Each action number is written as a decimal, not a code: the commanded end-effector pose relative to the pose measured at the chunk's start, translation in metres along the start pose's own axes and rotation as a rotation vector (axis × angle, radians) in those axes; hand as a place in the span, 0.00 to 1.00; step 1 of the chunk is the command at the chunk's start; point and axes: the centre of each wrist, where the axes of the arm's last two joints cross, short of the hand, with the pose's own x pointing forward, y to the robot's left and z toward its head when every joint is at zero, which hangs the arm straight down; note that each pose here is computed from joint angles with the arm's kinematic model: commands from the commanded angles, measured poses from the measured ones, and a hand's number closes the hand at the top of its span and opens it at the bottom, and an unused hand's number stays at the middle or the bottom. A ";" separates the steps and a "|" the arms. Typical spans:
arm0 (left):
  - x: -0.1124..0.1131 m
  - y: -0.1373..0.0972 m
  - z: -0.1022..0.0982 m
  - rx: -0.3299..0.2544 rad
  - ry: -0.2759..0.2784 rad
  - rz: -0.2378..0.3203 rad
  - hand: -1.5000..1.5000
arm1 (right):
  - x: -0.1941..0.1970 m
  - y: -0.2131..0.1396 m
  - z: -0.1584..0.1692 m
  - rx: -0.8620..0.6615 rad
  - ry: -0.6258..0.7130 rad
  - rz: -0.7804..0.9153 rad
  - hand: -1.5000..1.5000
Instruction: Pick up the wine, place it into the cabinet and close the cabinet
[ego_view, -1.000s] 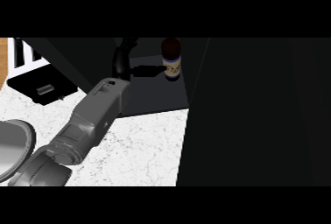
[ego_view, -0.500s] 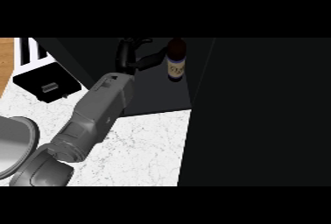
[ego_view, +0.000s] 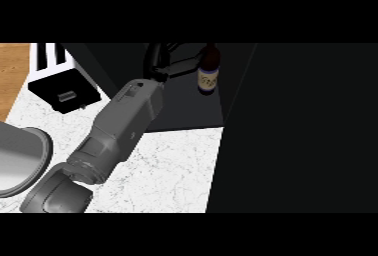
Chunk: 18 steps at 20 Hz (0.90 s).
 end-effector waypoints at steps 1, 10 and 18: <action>-0.011 -0.006 0.009 -0.011 0.015 0.027 0.00 | 0.050 -0.001 0.015 -0.017 -0.014 -0.122 0.00; 0.003 -0.014 0.001 -0.056 -0.005 0.079 0.00 | 0.055 -0.003 0.014 -0.032 0.005 -0.086 0.00; -0.025 -0.002 0.035 -0.138 0.019 0.191 0.00 | 0.039 -0.009 0.013 -0.048 0.019 -0.056 0.00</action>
